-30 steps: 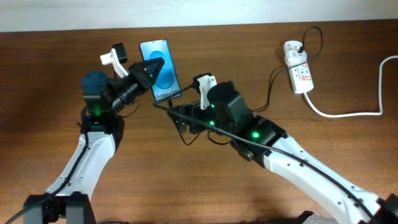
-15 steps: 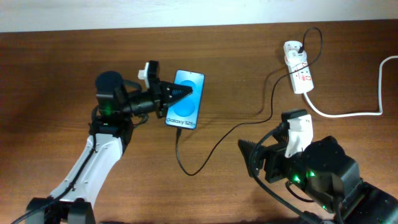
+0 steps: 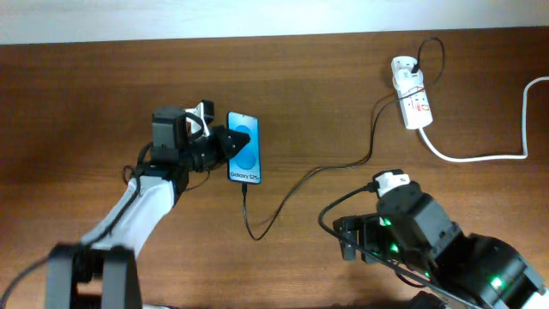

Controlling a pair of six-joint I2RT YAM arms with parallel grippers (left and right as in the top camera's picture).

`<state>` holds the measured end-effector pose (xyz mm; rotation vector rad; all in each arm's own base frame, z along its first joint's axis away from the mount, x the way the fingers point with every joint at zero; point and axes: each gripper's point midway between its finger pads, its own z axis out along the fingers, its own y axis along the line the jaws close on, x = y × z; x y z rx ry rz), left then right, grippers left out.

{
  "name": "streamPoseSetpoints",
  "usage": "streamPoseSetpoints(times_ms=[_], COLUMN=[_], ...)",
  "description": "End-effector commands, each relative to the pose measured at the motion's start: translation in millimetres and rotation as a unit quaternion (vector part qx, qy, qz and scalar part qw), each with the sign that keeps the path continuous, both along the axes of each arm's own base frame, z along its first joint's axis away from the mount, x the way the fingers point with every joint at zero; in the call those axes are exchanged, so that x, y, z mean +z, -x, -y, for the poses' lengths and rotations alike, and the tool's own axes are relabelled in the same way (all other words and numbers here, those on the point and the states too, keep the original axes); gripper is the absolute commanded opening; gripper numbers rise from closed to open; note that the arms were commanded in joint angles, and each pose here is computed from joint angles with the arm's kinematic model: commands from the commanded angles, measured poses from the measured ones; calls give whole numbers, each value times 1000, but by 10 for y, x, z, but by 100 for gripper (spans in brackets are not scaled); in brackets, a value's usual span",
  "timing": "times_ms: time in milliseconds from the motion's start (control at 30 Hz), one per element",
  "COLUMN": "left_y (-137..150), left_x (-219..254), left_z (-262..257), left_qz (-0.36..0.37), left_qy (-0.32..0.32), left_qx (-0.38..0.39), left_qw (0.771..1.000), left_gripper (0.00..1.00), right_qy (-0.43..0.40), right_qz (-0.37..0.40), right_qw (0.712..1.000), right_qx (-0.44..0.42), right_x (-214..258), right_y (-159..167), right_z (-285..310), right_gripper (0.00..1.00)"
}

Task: Plug charger to phone and switch on socket
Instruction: 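Lower the blue phone flat onto the table with the left gripper and release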

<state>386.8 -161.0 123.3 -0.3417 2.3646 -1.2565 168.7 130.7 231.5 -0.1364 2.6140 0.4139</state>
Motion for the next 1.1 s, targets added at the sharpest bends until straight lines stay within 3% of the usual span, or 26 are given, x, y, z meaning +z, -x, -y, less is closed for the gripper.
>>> streamPoseSetpoints(times_ms=[0, 133, 333, 500, 600, 700, 767, 867, 1033, 1067], left_y=[-148, -194, 63, 93, 176, 293, 386, 477, 507, 526], left_x=[-298, -700, -1222, -1269, -1342, -1430, -1493, -1552, -1561, -1570], left_z=[-69, -255, -475, -507, -573, -664, -748, -852, -855, -872], left_qz=[10, -33, -126, -136, -158, -186, -207, -226, -232, -236], left_qy=[-23, -77, -149, -158, -176, -201, -224, -252, -253, -258], left_qx=[-4, 43, 64, 68, 75, 83, 91, 100, 99, 100], left_qw=[1000, 996, 979, 976, 969, 958, 948, 936, 934, 932], left_gripper=[6, 8, 13, 31, 32, 44, 63, 79, 82, 90], right_qy=[3, 42, 78, 81, 81, 81, 81, 84, 81, 78], right_qz=[-36, -85, -129, -127, -126, -126, -126, -122, -119, -114], right_qw=[999, 995, 989, 989, 989, 989, 989, 989, 990, 990], right_qx=[4, 4, 2, 1, 1, 1, 1, -1, -1, -1], right_x=[-112, -358, -588, -588, -588, -588, -588, -589, -632, -640], right_y=[-12, -67, -113, -121, -121, -122, -123, -141, -183, -206], right_z=[-89, -142, -179, -169, -169, -169, -169, -162, -195, -214], right_gripper=[98, 98, 98, 98, 98, 98, 98, 98, 98, 98])
